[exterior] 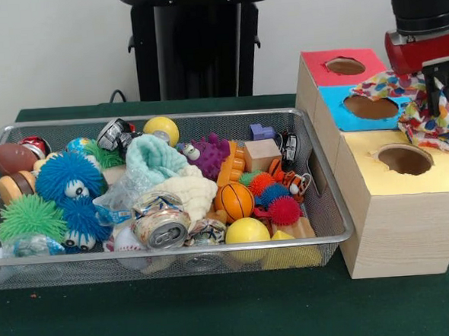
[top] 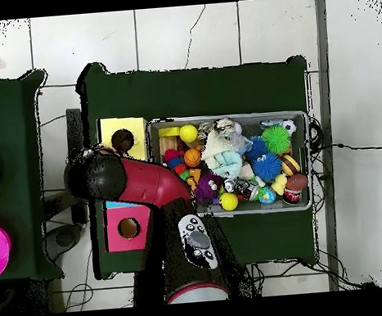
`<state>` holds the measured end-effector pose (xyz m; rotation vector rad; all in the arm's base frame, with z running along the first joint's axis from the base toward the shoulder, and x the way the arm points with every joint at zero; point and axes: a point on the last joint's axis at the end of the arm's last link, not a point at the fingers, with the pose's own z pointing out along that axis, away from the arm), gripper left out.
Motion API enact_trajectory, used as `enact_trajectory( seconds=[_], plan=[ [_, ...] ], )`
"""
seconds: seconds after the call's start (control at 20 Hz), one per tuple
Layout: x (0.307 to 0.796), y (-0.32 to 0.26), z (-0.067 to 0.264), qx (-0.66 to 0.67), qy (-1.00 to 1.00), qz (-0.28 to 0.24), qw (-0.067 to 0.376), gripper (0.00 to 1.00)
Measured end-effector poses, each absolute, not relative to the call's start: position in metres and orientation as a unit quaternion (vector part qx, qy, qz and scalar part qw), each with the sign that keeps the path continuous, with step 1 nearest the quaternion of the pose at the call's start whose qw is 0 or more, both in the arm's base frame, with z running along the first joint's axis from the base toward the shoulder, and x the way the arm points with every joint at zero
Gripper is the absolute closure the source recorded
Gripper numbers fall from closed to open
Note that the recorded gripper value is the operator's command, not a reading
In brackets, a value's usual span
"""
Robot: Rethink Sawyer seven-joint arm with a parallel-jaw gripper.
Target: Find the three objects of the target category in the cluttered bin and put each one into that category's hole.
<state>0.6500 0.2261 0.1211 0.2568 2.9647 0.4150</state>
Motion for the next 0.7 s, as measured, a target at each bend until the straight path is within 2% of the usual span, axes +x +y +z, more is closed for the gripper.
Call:
enact_trajectory(
  seconds=[0.7],
  plan=[
    [0.675, 0.182, 0.133, 0.108, 0.982, 0.118, 0.097, 1.0]
  ],
)
